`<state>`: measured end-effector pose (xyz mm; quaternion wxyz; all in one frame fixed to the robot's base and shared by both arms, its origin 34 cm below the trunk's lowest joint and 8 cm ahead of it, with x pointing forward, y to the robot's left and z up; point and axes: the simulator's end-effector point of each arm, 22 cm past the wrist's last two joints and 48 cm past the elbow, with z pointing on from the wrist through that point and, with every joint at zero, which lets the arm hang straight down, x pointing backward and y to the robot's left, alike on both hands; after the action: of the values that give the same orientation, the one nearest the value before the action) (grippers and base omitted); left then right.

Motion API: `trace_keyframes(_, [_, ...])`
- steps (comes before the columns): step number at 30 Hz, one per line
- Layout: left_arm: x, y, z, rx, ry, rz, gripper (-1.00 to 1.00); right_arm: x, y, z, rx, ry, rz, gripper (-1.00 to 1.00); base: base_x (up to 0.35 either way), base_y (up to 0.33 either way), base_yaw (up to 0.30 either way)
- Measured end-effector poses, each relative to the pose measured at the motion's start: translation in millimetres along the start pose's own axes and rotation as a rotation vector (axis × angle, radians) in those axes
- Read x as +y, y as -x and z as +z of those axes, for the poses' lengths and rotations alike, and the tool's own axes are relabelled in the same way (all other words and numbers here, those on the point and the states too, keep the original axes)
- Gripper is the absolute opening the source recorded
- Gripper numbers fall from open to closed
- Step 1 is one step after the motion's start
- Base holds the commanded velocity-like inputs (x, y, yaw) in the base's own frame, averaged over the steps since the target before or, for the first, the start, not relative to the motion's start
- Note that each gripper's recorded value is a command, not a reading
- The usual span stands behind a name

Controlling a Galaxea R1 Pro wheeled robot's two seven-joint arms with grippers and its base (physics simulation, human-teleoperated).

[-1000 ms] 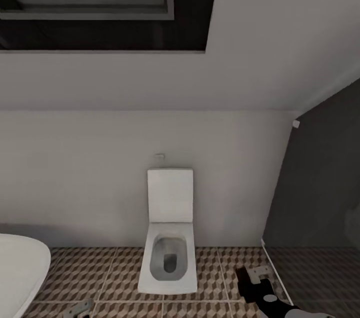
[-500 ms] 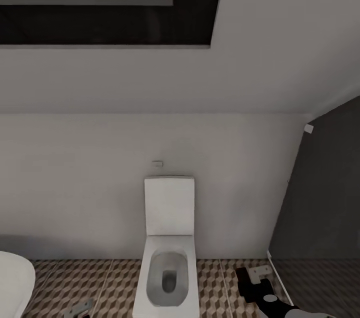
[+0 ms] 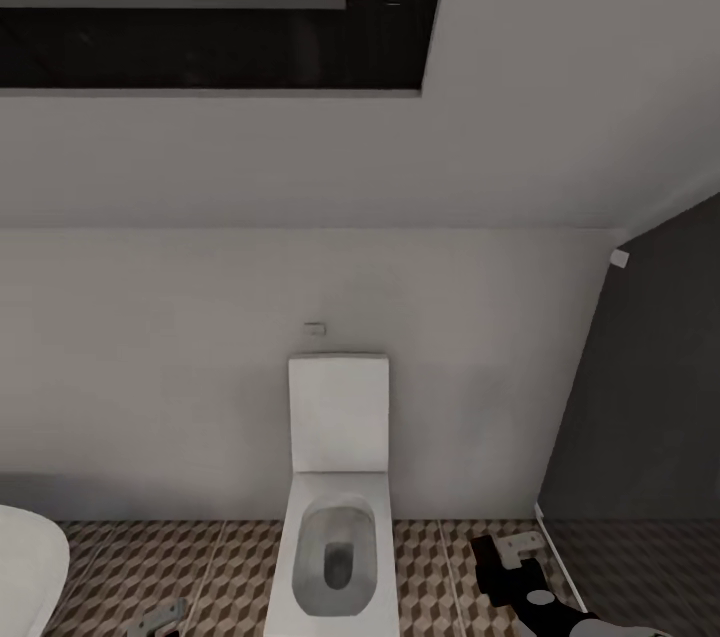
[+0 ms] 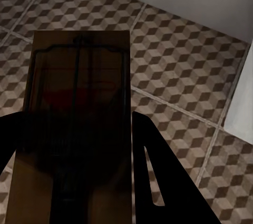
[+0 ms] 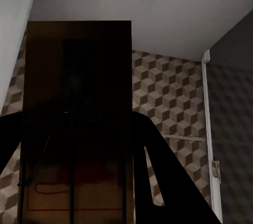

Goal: Take the four mousetraps from the cabinet in the bathroom and place them on the bathroom floor. Make sure all four end up on the same floor surface, and ensure that at least two of them are either under or directly next to the same bathroom sink.

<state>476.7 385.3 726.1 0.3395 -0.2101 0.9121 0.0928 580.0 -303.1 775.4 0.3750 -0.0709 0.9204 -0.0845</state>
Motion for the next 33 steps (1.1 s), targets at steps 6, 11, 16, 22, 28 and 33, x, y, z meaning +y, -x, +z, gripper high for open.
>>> trace_keyframes(6, [0.0, 0.0, 0.0, 0.000, 0.000, -0.001, -1.00, 0.0, 0.1, 0.0, 0.000, 0.000, 0.000, -1.00, 0.000, 0.000, 0.000])
trace_keyframes(11, [0.0, 0.1, -0.1, -0.001, 0.000, -0.001, -1.00, 0.0, 0.1, -0.1, 0.000, 0.000, 0.000, -1.00, 0.028, 0.000, 0.000])
trace_keyframes(16, [0.5, 0.1, -0.1, 0.000, 0.001, -0.001, -1.00, -0.1, 0.0, -0.2, 0.000, 0.000, 0.001, -1.00, 0.198, 0.000, 0.000])
trace_keyframes(22, [0.6, 0.2, 0.1, 0.000, 0.001, 0.000, -1.00, 0.0, 0.0, 0.0, 0.000, 0.000, 0.001, -1.00, 0.050, 0.000, 0.000])
trace_keyframes(28, [-0.1, -0.1, 0.0, 0.000, 0.000, 0.000, -1.00, 0.0, 0.1, 0.0, 0.000, 0.000, 0.000, -1.00, 0.005, 0.000, 0.000])
trace_keyframes(33, [-0.4, -0.2, -0.1, 0.000, -0.001, 0.000, -1.00, 0.0, 0.1, 0.0, 0.000, 0.000, 0.001, -1.00, 0.000, 0.000, 0.000])
